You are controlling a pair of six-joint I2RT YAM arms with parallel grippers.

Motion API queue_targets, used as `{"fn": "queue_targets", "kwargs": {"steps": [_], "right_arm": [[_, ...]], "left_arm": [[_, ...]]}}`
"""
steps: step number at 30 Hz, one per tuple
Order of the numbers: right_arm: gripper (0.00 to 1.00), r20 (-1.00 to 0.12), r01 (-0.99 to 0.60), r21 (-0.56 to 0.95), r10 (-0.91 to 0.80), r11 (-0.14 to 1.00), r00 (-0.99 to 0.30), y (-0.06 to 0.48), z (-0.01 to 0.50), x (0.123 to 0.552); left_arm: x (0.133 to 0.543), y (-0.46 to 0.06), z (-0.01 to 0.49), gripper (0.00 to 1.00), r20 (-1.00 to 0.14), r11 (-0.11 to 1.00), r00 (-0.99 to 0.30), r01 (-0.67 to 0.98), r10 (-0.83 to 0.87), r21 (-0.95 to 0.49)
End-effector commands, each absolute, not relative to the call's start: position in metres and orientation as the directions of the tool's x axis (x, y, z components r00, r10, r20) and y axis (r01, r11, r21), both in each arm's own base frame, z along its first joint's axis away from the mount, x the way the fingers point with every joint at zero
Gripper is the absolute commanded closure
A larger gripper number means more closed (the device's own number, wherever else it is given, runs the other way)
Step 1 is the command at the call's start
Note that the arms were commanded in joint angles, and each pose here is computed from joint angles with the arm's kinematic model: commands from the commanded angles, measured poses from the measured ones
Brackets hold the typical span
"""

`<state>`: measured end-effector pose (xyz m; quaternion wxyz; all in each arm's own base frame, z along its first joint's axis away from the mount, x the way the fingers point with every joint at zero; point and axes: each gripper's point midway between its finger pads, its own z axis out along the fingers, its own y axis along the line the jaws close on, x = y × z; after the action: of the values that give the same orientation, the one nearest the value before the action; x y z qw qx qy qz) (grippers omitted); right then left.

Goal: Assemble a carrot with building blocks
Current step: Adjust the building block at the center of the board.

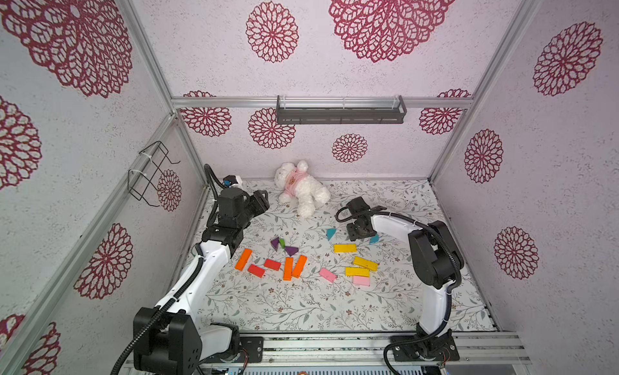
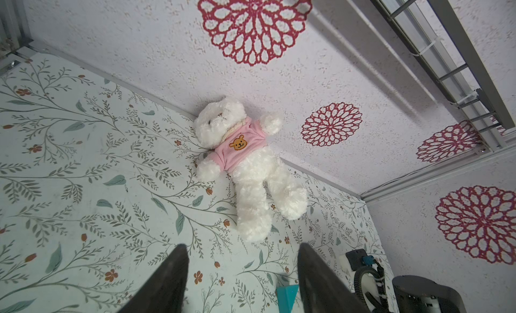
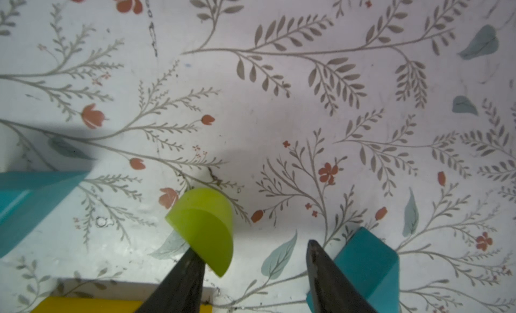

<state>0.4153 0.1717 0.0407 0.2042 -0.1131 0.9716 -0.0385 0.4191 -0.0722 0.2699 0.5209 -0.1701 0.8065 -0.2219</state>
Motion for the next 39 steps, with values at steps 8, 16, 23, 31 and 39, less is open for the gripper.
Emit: {"fn": "queue_targets", "kwargs": {"steps": [8, 16, 23, 31, 39], "right_arm": [[0.42, -0.38, -0.191, -0.139, -0.23, 0.972, -0.896, 0.158, 0.043, 0.418], [0.42, -0.376, -0.182, -0.146, -0.224, 0.972, -0.899, 0.152, 0.042, 0.42], [0.42, -0.37, -0.175, -0.159, -0.223, 0.972, -0.902, 0.15, 0.039, 0.421], [0.38, -0.488, -0.186, -0.06, -0.192, 0.981, -0.852, 0.163, 0.1, 0.409], [0.29, -0.46, -0.109, -0.053, -0.121, 0.993, -0.879, 0.123, 0.089, 0.379]], "left_arm": [[0.423, -0.069, 0.276, 0.36, -0.765, 0.835, -0.377, -0.041, -0.522, -0.549], [0.423, -0.07, 0.276, 0.36, -0.763, 0.832, -0.377, -0.041, -0.525, -0.553], [0.423, -0.07, 0.276, 0.36, -0.763, 0.832, -0.378, -0.039, -0.525, -0.553], [0.424, -0.072, 0.275, 0.36, -0.757, 0.827, -0.382, -0.035, -0.529, -0.561], [0.423, -0.078, 0.277, 0.37, -0.746, 0.814, -0.392, -0.014, -0.538, -0.58]]}}
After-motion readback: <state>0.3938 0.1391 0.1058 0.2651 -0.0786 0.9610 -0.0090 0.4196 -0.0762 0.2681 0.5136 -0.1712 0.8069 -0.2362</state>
